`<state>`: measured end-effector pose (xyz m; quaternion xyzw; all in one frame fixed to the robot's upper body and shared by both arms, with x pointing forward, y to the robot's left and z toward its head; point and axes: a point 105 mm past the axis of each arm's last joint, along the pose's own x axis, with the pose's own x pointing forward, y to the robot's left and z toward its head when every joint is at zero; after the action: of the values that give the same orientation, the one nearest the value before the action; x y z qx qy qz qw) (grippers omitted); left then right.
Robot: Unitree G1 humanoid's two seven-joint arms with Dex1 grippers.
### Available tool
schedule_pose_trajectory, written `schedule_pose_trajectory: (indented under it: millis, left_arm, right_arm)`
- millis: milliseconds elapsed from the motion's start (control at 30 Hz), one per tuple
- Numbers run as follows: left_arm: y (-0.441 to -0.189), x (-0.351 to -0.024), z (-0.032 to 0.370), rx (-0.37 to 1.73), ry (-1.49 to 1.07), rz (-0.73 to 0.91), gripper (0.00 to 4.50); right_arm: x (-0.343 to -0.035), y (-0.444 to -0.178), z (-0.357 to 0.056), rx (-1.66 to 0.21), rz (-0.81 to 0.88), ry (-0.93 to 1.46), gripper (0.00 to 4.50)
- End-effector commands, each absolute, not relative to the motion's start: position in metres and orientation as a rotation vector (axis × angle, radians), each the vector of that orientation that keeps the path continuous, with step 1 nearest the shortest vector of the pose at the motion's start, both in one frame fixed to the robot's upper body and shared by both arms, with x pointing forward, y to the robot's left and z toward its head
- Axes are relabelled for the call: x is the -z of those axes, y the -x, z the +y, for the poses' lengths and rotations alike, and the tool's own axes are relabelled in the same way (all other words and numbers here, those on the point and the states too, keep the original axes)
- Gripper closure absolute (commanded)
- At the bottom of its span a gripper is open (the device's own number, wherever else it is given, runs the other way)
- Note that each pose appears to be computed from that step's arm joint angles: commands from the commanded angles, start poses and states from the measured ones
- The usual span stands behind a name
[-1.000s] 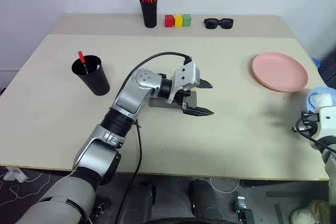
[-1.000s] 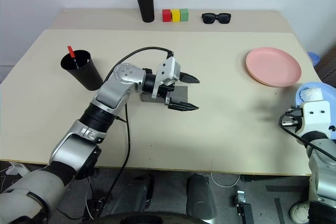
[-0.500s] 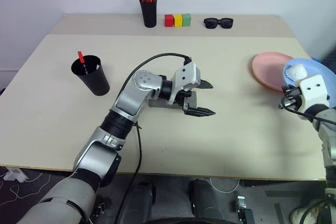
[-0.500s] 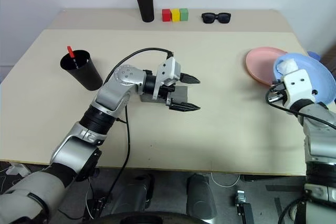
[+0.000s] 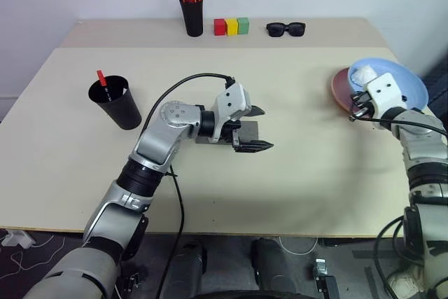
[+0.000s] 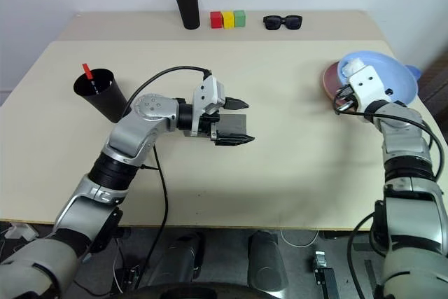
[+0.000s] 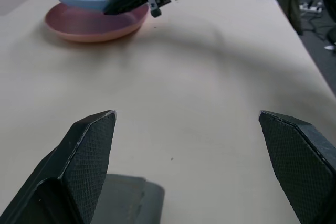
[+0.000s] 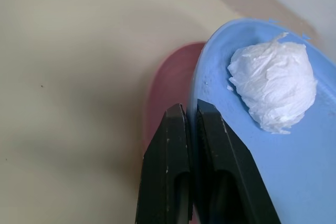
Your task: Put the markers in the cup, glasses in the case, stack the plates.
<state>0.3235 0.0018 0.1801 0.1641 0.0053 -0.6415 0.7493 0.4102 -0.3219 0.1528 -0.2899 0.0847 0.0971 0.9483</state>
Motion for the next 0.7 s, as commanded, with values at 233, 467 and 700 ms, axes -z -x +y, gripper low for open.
schedule_pose_trajectory:
  millis: [233, 467, 700]
  left_arm:
    - [-0.322, -0.192, 0.009, 1.357, -0.344, -0.021, 0.00]
    - [-0.326, -0.192, 0.011, 1.327, -0.326, -0.025, 0.00]
    - [-0.345, -0.209, 0.030, 1.116, -0.223, -0.130, 0.00]
  right_arm:
    - [-0.163, -0.423, -0.313, -0.196, 0.122, 0.602, 0.03]
    - [-0.190, -0.419, -0.319, -0.161, 0.002, 0.548, 0.03]
    - [-0.221, -0.381, -0.318, -0.146, -0.205, 0.377, 0.03]
